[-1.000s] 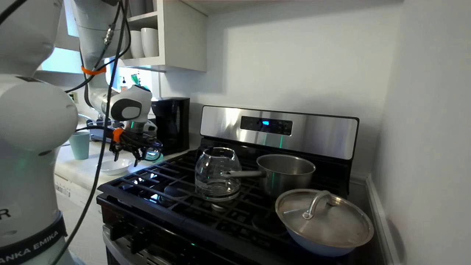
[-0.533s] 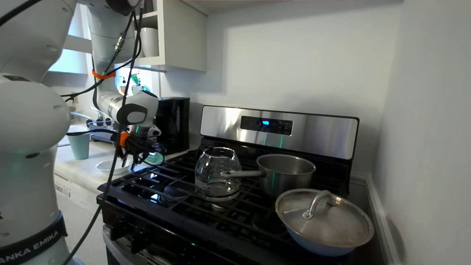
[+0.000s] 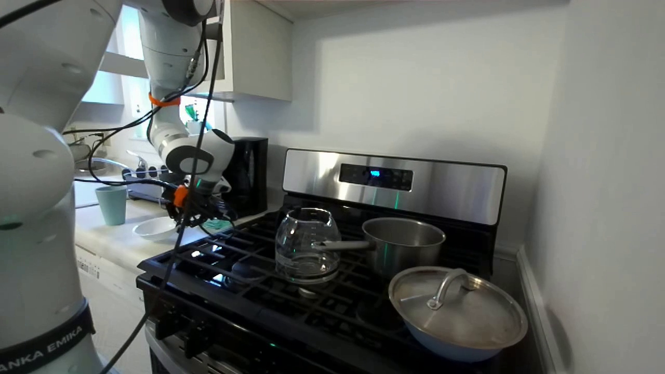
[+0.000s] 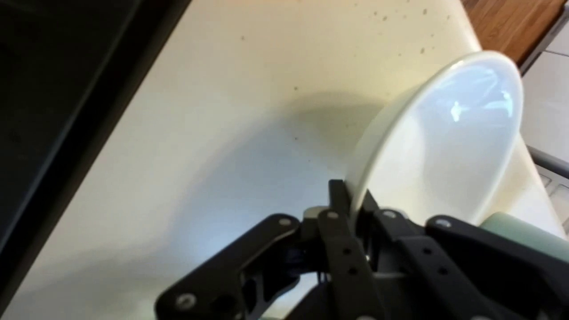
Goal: Put the white plate on the drip tray of the coffee machine
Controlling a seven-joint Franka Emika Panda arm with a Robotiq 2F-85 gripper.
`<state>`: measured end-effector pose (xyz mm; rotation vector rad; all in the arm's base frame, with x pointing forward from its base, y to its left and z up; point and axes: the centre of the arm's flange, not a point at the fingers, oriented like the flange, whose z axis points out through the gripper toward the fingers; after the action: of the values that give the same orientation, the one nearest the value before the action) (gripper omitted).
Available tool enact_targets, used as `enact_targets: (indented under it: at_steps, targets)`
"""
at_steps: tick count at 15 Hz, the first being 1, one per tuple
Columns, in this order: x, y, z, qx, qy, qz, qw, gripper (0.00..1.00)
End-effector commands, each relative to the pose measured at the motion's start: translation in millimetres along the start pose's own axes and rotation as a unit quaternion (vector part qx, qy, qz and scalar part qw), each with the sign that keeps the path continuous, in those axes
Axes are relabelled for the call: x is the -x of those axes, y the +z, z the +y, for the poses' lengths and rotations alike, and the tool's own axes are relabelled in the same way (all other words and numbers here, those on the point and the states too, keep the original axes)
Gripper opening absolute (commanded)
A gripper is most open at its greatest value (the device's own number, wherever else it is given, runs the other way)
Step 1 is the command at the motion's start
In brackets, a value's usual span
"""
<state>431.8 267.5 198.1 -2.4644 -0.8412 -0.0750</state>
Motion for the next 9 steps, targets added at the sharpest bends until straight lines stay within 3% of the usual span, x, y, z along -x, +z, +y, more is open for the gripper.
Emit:
enact_targets:
  at_steps: [1, 5, 9]
  targets:
    - [9, -35, -1, -0.069, -0.004, 0.032, 0.9971, 0.02]
    - [9, -76, 8, -0.151, 0.061, 0.064, 0.9845, 0.02]
    - [5, -109, 17, -0.13, 0.177, 0.098, 0.9707, 0.02]
